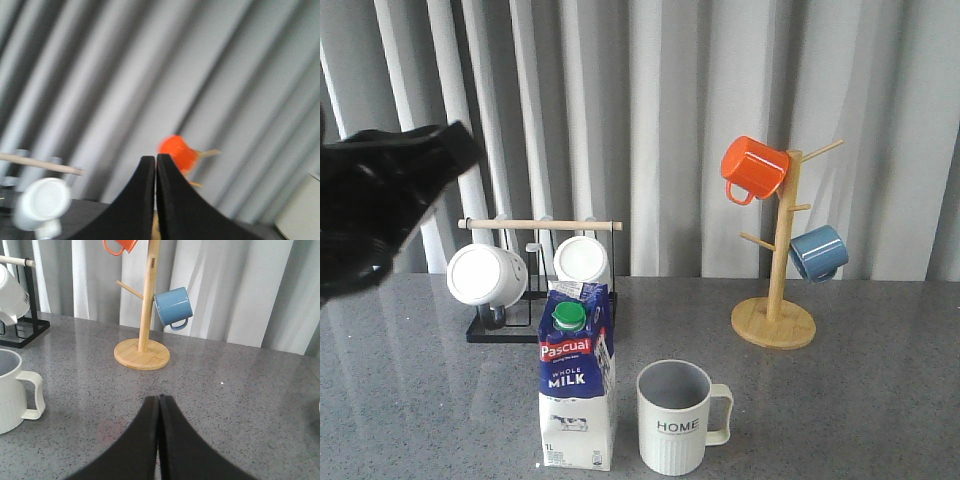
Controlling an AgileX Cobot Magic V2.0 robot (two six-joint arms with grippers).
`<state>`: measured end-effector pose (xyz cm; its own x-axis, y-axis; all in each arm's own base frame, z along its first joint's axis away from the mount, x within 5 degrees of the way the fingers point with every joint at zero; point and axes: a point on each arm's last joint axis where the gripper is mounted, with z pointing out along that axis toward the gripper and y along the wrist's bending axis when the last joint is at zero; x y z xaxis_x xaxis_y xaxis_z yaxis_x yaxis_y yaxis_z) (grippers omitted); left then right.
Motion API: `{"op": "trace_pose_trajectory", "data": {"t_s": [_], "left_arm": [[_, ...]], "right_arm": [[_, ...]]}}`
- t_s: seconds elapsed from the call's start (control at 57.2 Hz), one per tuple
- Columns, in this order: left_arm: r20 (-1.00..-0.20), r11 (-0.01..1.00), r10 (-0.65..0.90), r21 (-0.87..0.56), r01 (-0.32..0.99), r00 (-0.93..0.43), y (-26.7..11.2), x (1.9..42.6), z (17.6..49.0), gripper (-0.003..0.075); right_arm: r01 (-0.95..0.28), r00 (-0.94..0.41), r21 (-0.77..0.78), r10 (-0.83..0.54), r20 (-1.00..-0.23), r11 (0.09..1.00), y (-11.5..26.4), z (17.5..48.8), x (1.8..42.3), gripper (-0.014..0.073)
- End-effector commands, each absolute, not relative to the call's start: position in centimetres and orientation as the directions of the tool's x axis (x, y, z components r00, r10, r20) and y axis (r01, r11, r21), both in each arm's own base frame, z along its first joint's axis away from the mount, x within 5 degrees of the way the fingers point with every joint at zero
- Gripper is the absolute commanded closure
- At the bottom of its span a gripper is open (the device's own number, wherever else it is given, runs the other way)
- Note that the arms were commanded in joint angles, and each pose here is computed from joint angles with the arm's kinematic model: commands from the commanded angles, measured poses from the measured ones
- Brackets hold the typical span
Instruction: Place milk next to cup
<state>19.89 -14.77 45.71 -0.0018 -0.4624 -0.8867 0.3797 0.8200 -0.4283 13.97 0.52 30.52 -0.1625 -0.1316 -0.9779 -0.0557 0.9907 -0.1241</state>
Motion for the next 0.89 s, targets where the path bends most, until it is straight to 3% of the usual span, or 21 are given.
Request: {"op": "trace_pose_trajectory", "data": {"t_s": [0.0,0.122,0.315,0.524,0.874], "left_arm": [[-0.942,0.737,-0.335,-0.256,0.626,0.009,-16.7,18.1,46.9,0.0728],[-0.98,0.707,-0.189,-0.088,0.702,0.068,-17.4,17.5,46.6,0.0728],[-0.993,0.788,-0.098,-0.041,0.615,0.059,-13.9,18.0,44.4,0.0728],[-0.993,0.896,-0.099,-0.062,0.439,0.063,-8.2,16.8,38.6,0.0728],[-0.979,0.987,-0.092,-0.066,0.143,0.181,-1.1,8.7,27.5,0.0728]], "right_arm": [[-0.044,-0.061,-0.141,-0.144,-0.988,0.989,0.5,32.1,14.0,0.0601],[-0.044,-0.061,-0.141,-0.144,-0.988,0.989,0.5,32.1,14.0,0.0601],[-0.044,-0.061,-0.141,-0.144,-0.988,0.989,0.5,32.1,14.0,0.0601],[-0.044,-0.061,-0.141,-0.144,-0.988,0.989,0.5,32.1,14.0,0.0601],[-0.044,-0.061,-0.141,-0.144,-0.988,0.989,0.5,32.1,14.0,0.0601]]}}
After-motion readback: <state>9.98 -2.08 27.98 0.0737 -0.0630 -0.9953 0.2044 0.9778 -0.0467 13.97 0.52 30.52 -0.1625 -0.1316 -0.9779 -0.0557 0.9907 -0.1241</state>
